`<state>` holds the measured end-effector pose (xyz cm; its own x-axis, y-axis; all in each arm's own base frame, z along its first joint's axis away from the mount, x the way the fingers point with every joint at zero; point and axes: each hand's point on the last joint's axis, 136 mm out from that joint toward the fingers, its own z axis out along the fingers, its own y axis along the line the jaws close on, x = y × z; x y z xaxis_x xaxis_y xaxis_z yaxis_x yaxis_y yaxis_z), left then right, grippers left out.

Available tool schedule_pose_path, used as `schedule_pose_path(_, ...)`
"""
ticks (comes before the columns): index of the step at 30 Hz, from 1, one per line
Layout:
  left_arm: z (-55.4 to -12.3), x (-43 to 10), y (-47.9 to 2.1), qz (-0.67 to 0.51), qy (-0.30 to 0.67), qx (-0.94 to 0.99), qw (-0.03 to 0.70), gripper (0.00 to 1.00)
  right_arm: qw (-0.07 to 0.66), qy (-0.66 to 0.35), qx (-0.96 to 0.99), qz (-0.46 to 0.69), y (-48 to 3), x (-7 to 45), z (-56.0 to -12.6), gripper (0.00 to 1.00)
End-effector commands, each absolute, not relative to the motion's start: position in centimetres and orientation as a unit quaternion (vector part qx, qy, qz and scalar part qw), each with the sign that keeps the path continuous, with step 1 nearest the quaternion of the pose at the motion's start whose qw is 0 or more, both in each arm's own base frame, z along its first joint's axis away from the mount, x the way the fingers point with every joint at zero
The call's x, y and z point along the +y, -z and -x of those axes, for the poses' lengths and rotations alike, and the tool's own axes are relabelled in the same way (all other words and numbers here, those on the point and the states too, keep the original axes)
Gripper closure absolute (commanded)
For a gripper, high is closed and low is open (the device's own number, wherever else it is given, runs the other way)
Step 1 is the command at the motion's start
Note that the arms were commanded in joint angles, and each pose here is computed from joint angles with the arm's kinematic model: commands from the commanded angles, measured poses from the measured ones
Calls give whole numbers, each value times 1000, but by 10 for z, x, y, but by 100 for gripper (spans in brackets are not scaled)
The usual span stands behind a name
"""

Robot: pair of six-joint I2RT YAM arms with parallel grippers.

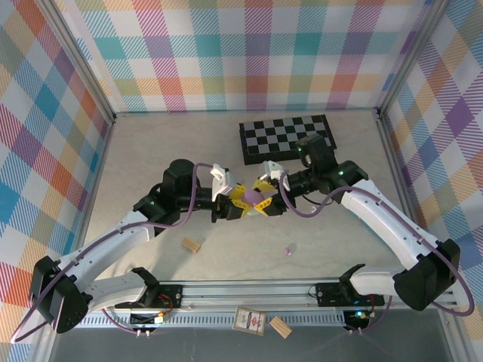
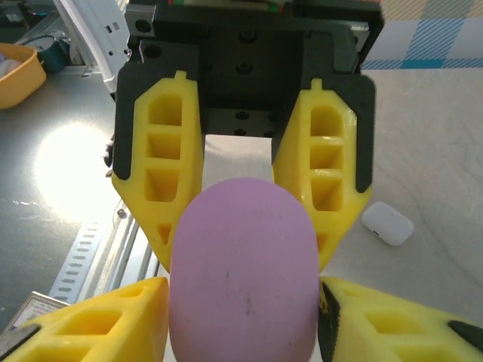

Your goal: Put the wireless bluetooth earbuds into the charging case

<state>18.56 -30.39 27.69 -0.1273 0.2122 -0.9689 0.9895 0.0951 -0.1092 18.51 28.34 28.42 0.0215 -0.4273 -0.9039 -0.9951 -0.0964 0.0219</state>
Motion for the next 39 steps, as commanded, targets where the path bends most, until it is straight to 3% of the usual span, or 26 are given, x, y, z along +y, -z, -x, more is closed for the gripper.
schedule_pose_path(1,-181,-303,-281,-508,448,582,451,63,370,-412,555,621,-295,279,-182,38)
schedule_pose_path(7,-183,-299,-278,-500,436,584,467,63,376,-409,559,616,-298,278,-186,35)
schedule_pose_path(18,-188,-299,-286,-480,443,576,491,62,372,-413,556,618,-293,286,-190,17)
schedule_pose_path(39,-182,-297,-285,-493,442,568,489,62,405,-369,601,582,-300,278,-216,14)
